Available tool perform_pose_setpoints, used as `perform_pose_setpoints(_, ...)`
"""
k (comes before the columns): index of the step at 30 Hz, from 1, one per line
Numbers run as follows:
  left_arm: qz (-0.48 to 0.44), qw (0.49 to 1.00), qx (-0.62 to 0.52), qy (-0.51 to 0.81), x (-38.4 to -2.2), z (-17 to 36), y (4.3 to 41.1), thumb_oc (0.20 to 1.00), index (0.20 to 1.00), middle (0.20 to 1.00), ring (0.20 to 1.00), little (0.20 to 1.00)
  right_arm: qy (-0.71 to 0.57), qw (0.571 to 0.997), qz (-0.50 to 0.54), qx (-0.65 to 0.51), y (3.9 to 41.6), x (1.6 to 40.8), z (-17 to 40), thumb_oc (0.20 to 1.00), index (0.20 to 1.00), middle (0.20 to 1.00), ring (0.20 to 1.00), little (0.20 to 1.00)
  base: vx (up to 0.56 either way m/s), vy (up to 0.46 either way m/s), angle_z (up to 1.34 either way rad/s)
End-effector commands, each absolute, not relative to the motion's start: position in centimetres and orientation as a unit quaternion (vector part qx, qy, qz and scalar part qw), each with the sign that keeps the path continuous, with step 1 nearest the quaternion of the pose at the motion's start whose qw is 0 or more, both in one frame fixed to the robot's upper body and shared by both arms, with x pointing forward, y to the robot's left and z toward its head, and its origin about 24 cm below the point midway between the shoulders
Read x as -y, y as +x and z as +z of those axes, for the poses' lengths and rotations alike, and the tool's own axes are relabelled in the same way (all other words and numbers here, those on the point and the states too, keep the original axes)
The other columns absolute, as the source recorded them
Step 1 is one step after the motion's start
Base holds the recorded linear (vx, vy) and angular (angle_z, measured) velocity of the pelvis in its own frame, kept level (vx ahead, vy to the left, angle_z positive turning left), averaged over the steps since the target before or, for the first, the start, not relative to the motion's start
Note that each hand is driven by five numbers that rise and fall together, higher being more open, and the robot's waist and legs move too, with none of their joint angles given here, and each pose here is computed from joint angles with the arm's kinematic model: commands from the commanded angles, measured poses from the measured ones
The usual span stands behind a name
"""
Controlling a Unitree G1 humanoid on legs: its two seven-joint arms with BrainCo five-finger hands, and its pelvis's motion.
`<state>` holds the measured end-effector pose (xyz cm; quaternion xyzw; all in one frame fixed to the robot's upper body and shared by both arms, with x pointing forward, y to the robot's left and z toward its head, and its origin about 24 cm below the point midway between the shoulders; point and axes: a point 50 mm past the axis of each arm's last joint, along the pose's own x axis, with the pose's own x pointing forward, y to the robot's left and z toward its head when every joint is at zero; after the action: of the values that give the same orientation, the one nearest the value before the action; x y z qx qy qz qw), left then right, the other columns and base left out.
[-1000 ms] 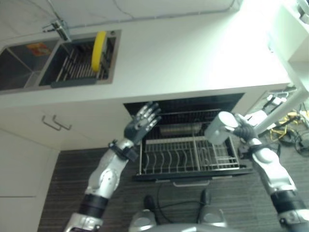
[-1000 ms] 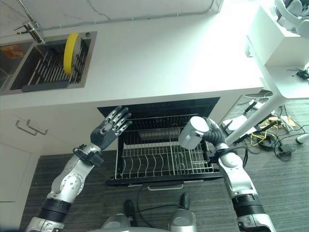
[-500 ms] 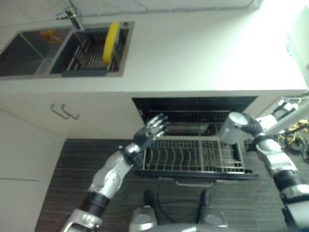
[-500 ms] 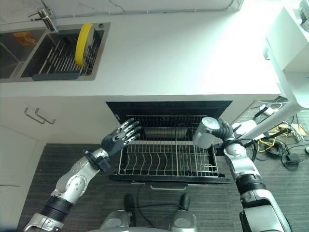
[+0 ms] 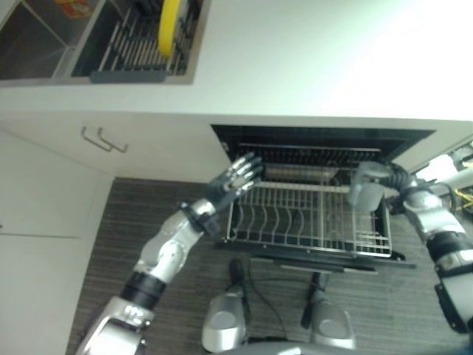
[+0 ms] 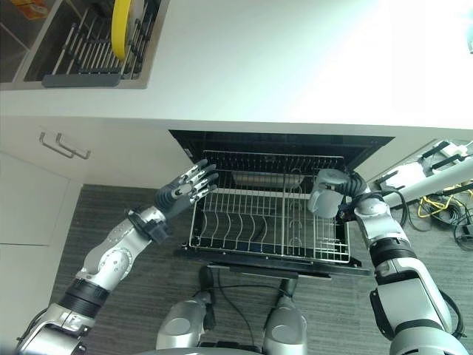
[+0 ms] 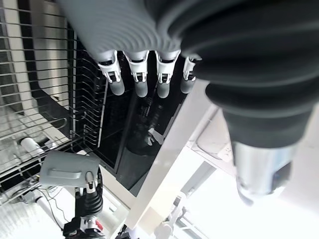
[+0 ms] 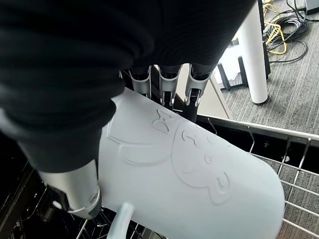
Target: Place the dishes in the dishwasher.
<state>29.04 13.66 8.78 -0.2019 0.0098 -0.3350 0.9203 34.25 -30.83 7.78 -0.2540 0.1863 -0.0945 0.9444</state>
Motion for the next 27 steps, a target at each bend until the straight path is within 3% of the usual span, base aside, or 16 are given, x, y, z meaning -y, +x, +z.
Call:
perform_pose_setpoints(1,-0.369,0.901,0.041,-0.225,-12.5,10.6,29.1,1.0,1.0,1.0,1.0,1.0,-0.295,0.936,-0.085,-0.171,35.2,30.9,9.2,0.2,0.2,0.2,0.2,0.2,-0.09,0.039,-0.01)
perform_pose_setpoints(9,-0.373,0.898,0.058,-0.227,-12.2,11.6,29.5,1.0,1.0,1.0,1.0,1.0,-0.324,0.924,-0.102,-0.178,35.5,31.5,9.9,0.2,0.2,0.2,0.2,0.2,-0.07,0.021,0.0)
perform_pose_setpoints(10,-0.373,0.897,0.059,-0.228,-12.2,11.6,29.5,1.0,1.0,1.0,1.0,1.0,-0.323,0.924,-0.102,-0.178,35.5,31.6,9.9,0.235,0.235,0.235,0.235,0.235,-0.04,0.003,0.0)
perform_pose_setpoints(11,-0.373,0.897,0.06,-0.229,-12.3,11.6,29.5,1.0,1.0,1.0,1.0,1.0,-0.324,0.923,-0.104,-0.179,35.4,31.7,9.9,0.416,0.416,0.416,0.416,0.416,-0.04,0.01,0.0)
perform_pose_setpoints(12,-0.373,0.897,0.062,-0.231,-12.3,11.7,29.5,1.0,1.0,1.0,1.0,1.0,-0.321,0.924,-0.105,-0.181,35.4,31.8,9.9,1.0,1.0,1.0,1.0,1.0,-0.03,0.007,0.0)
perform_pose_setpoints(27,-0.369,0.898,0.067,-0.23,-12.4,11.8,29.4,1.0,1.0,1.0,1.0,1.0,-0.326,0.928,-0.09,-0.159,35.9,30.9,10.8,1.0,1.0,1.0,1.0,1.0,0.0,0.0,0.0)
